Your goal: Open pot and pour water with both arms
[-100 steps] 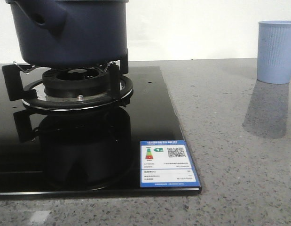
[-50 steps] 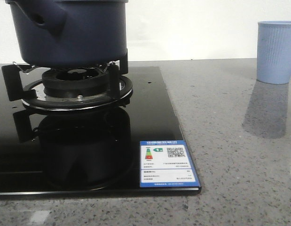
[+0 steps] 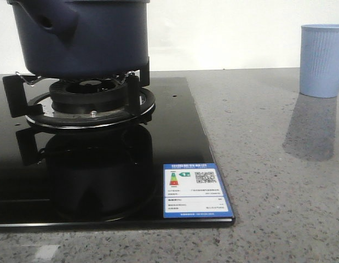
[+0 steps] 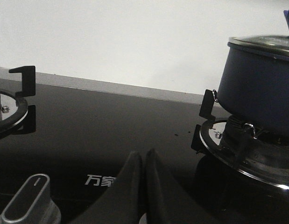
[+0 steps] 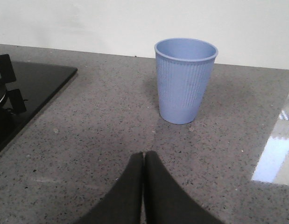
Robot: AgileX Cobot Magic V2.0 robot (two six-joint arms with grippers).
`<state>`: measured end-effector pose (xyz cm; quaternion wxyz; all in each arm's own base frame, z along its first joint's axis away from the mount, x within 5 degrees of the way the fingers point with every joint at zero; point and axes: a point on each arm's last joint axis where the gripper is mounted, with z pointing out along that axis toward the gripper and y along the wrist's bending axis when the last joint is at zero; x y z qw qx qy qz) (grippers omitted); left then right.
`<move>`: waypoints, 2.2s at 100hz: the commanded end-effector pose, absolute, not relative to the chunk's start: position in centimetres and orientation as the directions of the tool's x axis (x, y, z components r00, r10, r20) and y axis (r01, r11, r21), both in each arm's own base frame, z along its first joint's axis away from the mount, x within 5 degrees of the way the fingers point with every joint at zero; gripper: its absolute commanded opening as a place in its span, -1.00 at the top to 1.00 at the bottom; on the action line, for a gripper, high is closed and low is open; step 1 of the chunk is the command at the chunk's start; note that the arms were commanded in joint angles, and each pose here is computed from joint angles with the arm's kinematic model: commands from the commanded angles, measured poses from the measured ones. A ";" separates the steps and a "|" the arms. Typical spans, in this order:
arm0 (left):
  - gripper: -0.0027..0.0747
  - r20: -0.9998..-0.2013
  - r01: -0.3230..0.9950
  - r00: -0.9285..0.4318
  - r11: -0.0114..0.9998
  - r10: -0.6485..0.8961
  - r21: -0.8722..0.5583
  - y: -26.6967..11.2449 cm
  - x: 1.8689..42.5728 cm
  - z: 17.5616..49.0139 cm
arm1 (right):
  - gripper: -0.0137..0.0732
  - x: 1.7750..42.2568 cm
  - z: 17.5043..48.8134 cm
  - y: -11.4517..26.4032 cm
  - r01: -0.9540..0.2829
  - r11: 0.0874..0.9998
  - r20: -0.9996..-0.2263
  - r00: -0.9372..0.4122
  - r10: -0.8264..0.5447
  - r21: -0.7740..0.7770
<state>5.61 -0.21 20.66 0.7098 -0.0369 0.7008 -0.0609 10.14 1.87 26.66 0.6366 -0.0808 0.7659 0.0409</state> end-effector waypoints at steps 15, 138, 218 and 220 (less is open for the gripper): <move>0.98 -0.985 0.040 0.079 0.988 -0.152 -0.149 -0.2 5.5 20.3 | 0.81 10.2 27.8 2.2 -0.207 0.977 -0.991 -0.110 -0.082 -0.058; 0.98 -0.985 0.040 0.079 0.988 -0.152 -0.149 -0.2 5.5 20.3 | 0.81 7.2 21.6 0.5 -0.072 0.997 -1.000 0.017 -0.017 -0.018; 0.98 -0.985 0.040 0.079 0.988 -0.152 -0.149 -0.2 5.5 20.3 | 0.81 5.6 19.8 0.0 -0.007 1.000 -0.999 0.031 -0.018 -0.018; 0.98 -0.985 0.040 0.079 0.988 -0.152 -0.149 -0.2 5.5 20.3 | 0.81 5.6 19.8 0.0 -0.007 1.000 -0.999 0.031 -0.018 -0.018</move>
